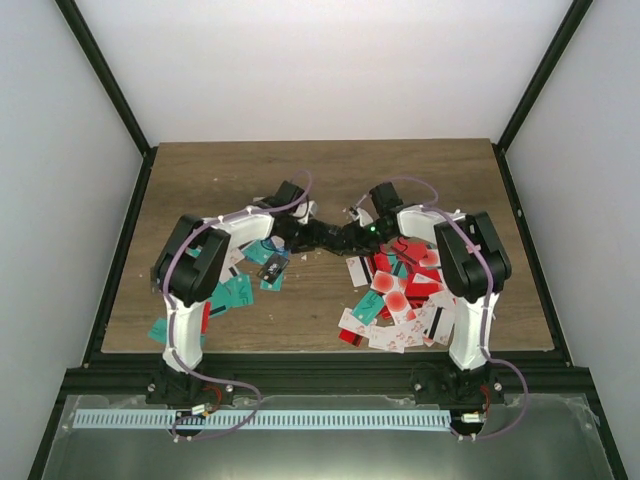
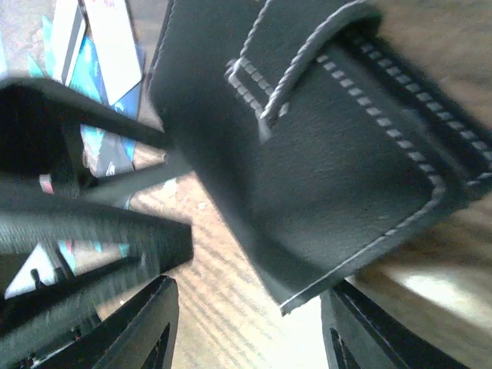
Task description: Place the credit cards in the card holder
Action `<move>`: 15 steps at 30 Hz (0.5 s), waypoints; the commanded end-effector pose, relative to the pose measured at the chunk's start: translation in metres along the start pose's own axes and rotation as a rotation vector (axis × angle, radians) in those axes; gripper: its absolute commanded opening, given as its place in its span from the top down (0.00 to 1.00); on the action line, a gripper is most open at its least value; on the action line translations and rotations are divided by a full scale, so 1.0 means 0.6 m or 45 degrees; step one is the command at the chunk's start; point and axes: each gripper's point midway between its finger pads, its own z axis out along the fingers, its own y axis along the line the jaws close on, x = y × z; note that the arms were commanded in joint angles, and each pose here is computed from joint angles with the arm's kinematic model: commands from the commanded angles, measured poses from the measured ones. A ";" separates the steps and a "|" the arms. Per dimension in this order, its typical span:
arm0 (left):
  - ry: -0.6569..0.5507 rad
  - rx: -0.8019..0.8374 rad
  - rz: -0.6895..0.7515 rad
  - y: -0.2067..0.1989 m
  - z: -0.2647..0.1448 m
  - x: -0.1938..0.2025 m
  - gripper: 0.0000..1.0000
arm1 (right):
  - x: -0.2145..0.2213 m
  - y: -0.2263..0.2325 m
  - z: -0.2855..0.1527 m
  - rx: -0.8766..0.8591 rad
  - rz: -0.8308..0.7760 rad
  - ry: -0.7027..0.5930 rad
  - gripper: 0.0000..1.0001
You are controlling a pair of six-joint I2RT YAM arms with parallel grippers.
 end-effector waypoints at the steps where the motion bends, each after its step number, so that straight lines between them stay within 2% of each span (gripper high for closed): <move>1: -0.046 -0.045 0.074 0.007 -0.007 -0.048 0.38 | 0.043 0.072 0.011 -0.126 0.004 0.105 0.47; 4: -0.086 -0.131 0.105 0.028 -0.019 -0.075 0.37 | 0.075 0.133 0.006 -0.256 -0.056 0.174 0.45; 7: -0.130 -0.217 0.194 0.039 -0.045 -0.092 0.31 | 0.086 0.160 -0.017 -0.290 -0.122 0.175 0.42; 11: -0.179 -0.324 0.310 0.040 -0.088 -0.098 0.23 | 0.053 0.150 -0.039 -0.117 -0.190 0.085 0.37; 15: -0.204 -0.299 0.287 0.024 -0.111 -0.091 0.21 | -0.015 0.112 -0.069 0.049 -0.143 -0.092 0.35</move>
